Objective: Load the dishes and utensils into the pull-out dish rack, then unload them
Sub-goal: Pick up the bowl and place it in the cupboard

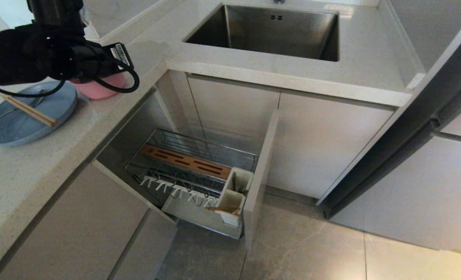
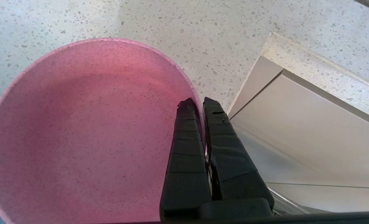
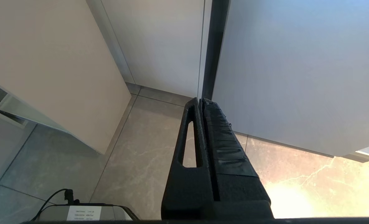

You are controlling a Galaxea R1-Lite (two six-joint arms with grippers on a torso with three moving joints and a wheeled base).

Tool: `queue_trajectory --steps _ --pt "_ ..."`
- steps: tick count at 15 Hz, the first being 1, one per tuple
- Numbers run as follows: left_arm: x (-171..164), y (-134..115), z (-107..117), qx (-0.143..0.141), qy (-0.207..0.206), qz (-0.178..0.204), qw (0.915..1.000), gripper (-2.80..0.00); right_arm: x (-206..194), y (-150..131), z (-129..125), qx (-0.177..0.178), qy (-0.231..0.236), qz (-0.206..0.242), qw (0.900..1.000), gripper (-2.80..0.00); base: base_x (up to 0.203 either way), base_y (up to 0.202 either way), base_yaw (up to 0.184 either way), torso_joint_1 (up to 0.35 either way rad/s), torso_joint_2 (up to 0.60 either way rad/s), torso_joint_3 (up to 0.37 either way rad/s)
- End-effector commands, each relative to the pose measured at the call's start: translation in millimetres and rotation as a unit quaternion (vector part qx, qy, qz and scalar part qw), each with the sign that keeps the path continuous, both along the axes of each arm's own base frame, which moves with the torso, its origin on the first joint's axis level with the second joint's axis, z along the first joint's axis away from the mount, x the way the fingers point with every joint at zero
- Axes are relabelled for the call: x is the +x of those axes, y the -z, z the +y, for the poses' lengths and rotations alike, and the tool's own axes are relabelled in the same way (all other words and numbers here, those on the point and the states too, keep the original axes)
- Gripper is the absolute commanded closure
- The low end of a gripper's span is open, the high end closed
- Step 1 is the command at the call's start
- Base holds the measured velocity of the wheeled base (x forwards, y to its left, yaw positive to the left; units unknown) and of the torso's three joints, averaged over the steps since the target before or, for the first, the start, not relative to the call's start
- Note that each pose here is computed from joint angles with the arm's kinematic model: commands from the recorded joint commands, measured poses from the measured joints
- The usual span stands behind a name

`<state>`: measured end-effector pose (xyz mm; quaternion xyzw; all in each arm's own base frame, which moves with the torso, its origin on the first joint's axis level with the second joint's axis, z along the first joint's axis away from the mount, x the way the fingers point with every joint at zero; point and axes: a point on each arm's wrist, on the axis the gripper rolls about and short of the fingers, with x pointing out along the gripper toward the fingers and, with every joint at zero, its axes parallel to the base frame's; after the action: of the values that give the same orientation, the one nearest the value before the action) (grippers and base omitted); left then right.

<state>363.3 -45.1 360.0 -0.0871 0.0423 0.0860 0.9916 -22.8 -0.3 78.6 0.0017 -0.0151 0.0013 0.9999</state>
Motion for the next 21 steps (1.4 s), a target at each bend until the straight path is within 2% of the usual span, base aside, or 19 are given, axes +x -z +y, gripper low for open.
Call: queue_trajectory --steps 1,5,7,8,10,12,14,16,17,18,21 --pt "-2.9 -2.7 0.2 -0.002 -0.001 -0.003 1.0 0.0 0.7 2.4 0.0 0.0 0.0 0.004 1.0 0.0 0.0 0.0 0.0 0.0 0.0 0.0" --pt "-30.7 -22.9 -0.2 -0.01 0.009 -0.021 0.9997 0.0 0.6 2.1 0.0 0.0 0.0 0.004 1.0 0.0 0.0 0.0 0.0 0.0 0.0 0.0" --pt "-52.5 -32.7 -0.4 -0.021 0.029 -0.011 0.9993 0.0 0.6 2.1 0.0 0.0 0.0 0.004 1.0 0.0 0.0 0.0 0.0 0.0 0.0 0.0" --pt "-64.1 -38.0 -2.3 -0.035 0.042 -0.009 0.9985 0.0 0.6 2.1 0.0 0.0 0.0 0.004 1.0 0.0 0.0 0.0 0.0 0.0 0.0 0.0" --pt "-88.8 -53.6 -8.7 -0.074 0.062 -0.035 0.9947 0.0 0.6 2.1 0.0 0.0 0.0 0.004 1.0 0.0 0.0 0.0 0.0 0.0 0.0 0.0" --pt "-118.2 -69.3 -19.5 -0.123 0.095 -0.062 0.9858 0.0 0.6 2.1 0.0 0.0 0.0 0.004 1.0 0.0 0.0 0.0 0.0 0.0 0.0 0.0" --pt "-145.1 -82.2 -29.3 -0.167 0.141 -0.083 0.9724 0.0 0.6 2.2 0.0 0.0 0.0 0.004 1.0 0.0 0.0 0.0 0.0 0.0 0.0 0.0" --pt "-166.3 -90.1 -42.9 -0.199 0.189 -0.09 0.9574 0.0 0.7 2.5 0.0 0.0 0.0 0.004 1.0 0.0 0.0 0.0 0.0 0.0 0.0 0.0" --pt "-176.8 -93.0 -46.2 -0.207 0.204 -0.091 0.9526 0.0 0.6 2.1 0.0 0.0 0.0 0.004 1.0 0.0 0.0 0.0 0.0 0.0 0.0 0.0" --pt "-183.4 -90.0 -52.2 -0.205 0.214 -0.07 0.9524 0.0 0.6 2.1 0.0 0.0 0.0 0.004 1.0 0.0 0.0 0.0 0.0 0.0 0.0 0.0" --pt "-191.2 -64.7 -63.9 -0.167 0.191 0.044 0.9662 0.0 0.7 2.5 0.0 0.0 0.0 0.004 1.0 0.0 0.0 0.0 0.0 0.0 0.0 0.0"
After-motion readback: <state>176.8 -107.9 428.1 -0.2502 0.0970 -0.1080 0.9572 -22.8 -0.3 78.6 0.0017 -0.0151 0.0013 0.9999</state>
